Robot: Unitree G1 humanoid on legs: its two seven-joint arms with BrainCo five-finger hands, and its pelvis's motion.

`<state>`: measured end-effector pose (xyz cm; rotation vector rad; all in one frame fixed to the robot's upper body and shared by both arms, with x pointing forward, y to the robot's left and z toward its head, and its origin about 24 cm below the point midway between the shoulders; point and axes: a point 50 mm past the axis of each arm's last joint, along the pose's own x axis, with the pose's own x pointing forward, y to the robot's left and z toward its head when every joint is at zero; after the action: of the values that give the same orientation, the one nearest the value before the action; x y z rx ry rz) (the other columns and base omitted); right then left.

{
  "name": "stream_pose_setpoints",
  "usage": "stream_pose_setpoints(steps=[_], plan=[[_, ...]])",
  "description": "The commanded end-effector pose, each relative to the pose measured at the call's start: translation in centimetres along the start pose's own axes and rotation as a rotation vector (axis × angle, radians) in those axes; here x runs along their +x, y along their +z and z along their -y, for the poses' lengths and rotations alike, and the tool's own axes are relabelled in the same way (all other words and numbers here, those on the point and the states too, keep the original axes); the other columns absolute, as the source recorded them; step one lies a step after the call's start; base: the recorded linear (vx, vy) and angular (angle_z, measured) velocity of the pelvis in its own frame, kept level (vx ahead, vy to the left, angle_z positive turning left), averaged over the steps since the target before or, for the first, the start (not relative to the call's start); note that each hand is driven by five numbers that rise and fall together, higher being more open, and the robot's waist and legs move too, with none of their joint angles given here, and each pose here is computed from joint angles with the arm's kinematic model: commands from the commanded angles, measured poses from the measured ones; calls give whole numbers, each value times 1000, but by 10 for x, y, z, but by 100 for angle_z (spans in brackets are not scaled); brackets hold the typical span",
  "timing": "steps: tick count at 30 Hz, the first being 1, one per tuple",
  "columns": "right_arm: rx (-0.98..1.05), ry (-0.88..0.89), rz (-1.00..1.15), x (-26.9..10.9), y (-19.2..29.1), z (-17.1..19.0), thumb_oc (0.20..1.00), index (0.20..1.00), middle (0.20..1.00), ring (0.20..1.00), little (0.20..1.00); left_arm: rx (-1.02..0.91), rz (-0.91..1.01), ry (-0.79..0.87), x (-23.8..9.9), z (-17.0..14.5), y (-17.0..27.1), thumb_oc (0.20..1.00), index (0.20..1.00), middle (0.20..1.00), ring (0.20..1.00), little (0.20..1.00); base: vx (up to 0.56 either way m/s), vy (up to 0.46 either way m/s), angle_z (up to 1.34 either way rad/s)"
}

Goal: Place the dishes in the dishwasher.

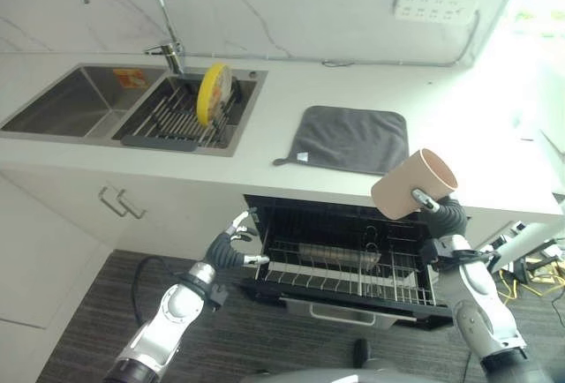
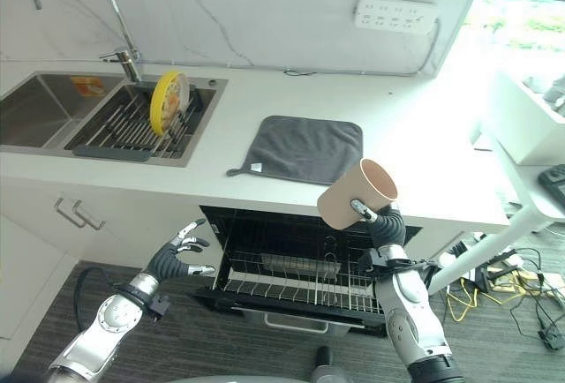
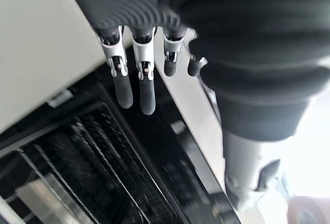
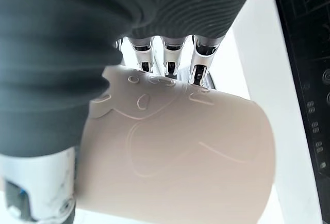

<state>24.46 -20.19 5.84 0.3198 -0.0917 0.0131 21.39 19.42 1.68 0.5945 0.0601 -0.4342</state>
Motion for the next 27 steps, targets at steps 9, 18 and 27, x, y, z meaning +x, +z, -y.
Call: stream_pose_setpoints(steps=[9, 18, 27], plan=[[-12, 107, 92, 10, 21, -16, 200, 200, 200, 200, 200, 239, 171, -305, 12, -10, 40, 1000, 1000, 1000, 1000, 1000, 31, -11, -12], [-81, 150, 64, 19, 17, -20, 200, 200, 200, 200, 200, 364, 192, -373, 24, -26, 58, 1000, 1000, 1000, 1000, 1000, -72, -5, -10], [-110, 198, 8, 37, 12, -19, 200, 200, 200, 200, 200, 500, 233, -441, 40, -31, 78, 1000, 1000, 1000, 1000, 1000, -65, -3, 1]])
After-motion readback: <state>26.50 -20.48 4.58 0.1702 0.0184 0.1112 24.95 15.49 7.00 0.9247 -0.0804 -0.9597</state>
